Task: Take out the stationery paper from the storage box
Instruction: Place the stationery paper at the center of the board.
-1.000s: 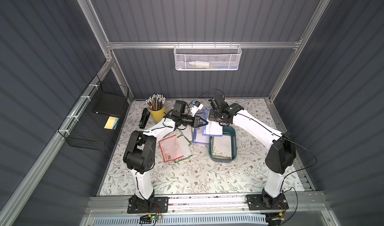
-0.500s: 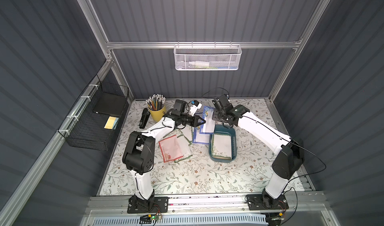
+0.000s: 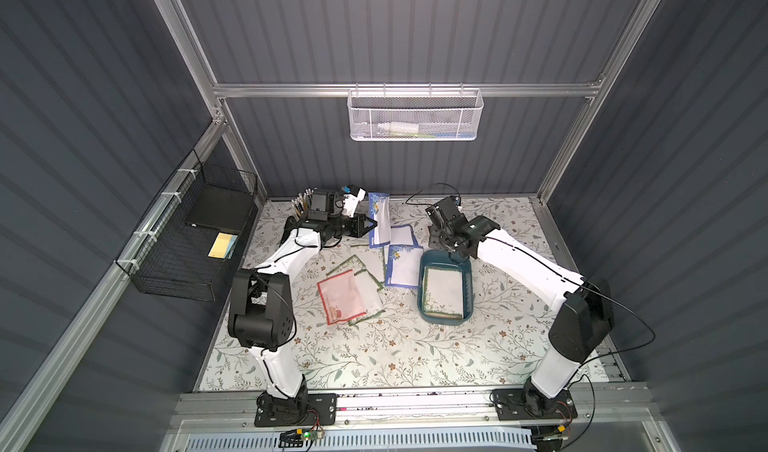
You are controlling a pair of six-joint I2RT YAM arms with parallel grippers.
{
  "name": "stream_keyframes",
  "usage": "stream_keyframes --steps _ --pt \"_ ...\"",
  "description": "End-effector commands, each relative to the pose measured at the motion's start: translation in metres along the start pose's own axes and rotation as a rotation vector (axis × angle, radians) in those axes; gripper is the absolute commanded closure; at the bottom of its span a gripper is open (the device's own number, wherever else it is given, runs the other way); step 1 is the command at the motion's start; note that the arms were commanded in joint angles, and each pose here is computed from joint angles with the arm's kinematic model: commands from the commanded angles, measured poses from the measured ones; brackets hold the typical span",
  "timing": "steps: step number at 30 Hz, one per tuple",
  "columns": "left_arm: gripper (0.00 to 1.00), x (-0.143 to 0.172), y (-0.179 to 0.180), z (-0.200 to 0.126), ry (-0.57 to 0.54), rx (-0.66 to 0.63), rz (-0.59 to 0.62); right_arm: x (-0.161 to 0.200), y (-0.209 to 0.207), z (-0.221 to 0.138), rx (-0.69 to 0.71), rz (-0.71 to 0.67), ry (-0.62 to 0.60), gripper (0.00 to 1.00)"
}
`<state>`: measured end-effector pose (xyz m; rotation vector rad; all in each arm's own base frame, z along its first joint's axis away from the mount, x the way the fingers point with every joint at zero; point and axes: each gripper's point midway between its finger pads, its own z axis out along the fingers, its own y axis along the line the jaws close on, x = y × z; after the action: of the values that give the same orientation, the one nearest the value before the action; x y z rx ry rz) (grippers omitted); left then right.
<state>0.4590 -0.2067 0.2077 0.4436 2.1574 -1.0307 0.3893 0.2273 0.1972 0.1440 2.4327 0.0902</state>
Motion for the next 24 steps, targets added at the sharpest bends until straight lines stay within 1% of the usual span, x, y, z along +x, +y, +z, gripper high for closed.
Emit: stream_keyframes --steps 1,6,9,11,14,18,21,24 --pt "1.00 -0.019 0.002 -0.001 -0.032 -0.019 -0.010 -0.002 -0.008 -0.006 0.012 0.002 -0.023 0.68" --pt "1.00 -0.040 0.002 -0.002 -0.090 -0.026 -0.026 0.006 -0.011 -0.004 0.011 0.001 -0.009 0.68" --pt "1.00 -0.041 0.017 0.005 -0.096 -0.071 -0.070 0.012 -0.014 -0.003 0.011 -0.004 0.006 0.68" --pt "1.00 -0.037 0.022 0.012 -0.092 -0.061 -0.101 0.017 -0.016 -0.002 0.012 -0.008 0.020 0.68" --pt "1.00 -0.025 0.025 0.021 -0.077 -0.023 -0.168 0.025 -0.021 -0.001 0.026 -0.014 0.042 0.68" --pt "1.00 -0.001 0.021 0.022 -0.038 -0.039 -0.196 0.035 -0.033 -0.004 0.046 -0.012 0.048 0.68" --pt "1.00 0.017 0.005 0.016 0.011 -0.036 -0.221 0.042 -0.040 -0.004 0.049 -0.006 0.050 0.68" --pt "1.00 0.049 -0.009 0.009 0.067 -0.084 -0.257 0.048 -0.043 -0.003 0.050 -0.003 0.056 0.68"
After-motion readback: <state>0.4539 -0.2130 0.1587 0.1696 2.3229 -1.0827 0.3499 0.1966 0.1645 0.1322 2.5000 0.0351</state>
